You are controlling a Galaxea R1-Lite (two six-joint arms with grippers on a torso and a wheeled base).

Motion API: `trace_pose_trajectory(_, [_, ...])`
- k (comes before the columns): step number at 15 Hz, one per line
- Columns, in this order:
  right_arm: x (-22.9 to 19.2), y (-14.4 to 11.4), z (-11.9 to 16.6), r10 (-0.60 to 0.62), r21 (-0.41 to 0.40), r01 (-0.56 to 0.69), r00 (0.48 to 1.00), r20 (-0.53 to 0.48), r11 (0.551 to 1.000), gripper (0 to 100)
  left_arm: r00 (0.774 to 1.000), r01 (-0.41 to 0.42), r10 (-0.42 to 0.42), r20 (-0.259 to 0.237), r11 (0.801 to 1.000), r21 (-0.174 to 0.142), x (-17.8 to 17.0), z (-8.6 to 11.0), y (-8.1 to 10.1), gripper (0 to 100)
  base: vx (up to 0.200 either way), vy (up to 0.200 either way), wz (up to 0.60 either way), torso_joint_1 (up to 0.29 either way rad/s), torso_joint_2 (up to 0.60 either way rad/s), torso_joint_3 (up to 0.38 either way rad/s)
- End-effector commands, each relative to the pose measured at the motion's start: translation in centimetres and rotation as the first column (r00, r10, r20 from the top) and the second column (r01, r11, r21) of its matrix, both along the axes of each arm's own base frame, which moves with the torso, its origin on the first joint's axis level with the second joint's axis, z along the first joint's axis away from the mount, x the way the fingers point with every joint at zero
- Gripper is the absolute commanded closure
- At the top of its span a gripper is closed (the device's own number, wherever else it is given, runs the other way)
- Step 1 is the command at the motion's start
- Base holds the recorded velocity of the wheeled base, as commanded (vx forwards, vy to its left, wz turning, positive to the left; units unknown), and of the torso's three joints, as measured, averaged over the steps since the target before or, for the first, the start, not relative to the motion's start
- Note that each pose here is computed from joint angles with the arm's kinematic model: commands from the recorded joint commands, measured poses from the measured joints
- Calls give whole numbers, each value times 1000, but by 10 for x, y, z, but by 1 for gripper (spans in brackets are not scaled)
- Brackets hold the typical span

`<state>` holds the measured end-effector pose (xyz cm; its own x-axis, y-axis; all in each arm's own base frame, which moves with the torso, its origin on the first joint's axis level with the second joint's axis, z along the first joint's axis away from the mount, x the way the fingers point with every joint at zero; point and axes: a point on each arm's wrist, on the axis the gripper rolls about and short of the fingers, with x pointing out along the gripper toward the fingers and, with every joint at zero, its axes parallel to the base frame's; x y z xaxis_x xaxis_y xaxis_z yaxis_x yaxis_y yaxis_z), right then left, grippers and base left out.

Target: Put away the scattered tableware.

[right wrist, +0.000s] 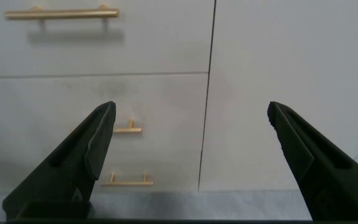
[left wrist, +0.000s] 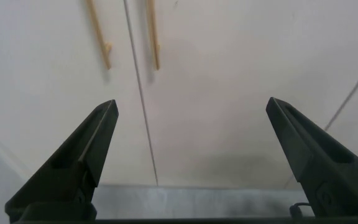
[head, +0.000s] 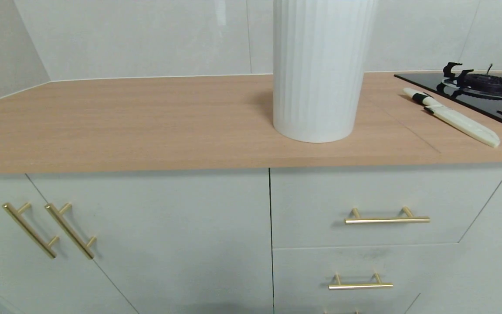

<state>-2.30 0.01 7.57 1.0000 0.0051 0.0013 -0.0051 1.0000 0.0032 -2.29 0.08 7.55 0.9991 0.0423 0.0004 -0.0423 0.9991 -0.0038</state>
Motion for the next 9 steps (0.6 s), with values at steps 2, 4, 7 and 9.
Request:
trace_pose_trajectory(2, [0,0,0,1,0,-1,1000,-1,1000,0,1000,-1,1,0,1000,-2,0,0,0,0,0,0,0,0,0,0])
trace_pose_trajectory(4, [0,0,0,1,0,-1,1000,-1,1000,0,1000,-1,1,0,1000,-1,0,0,0,0,0,0,0,0,0,0])
trace_pose_trajectory(7, [0,0,0,1,0,-1,1000,-1,1000,0,1000,-1,1,0,1000,1,0,0,0,0,0,-67,0,1,2,1])
trace_pose_trajectory(9, [0,0,0,1,0,-1,1000,-1,1000,0,1000,-1,1,0,1000,-1,0,0,0,0,0,-200,0,5,7,0])
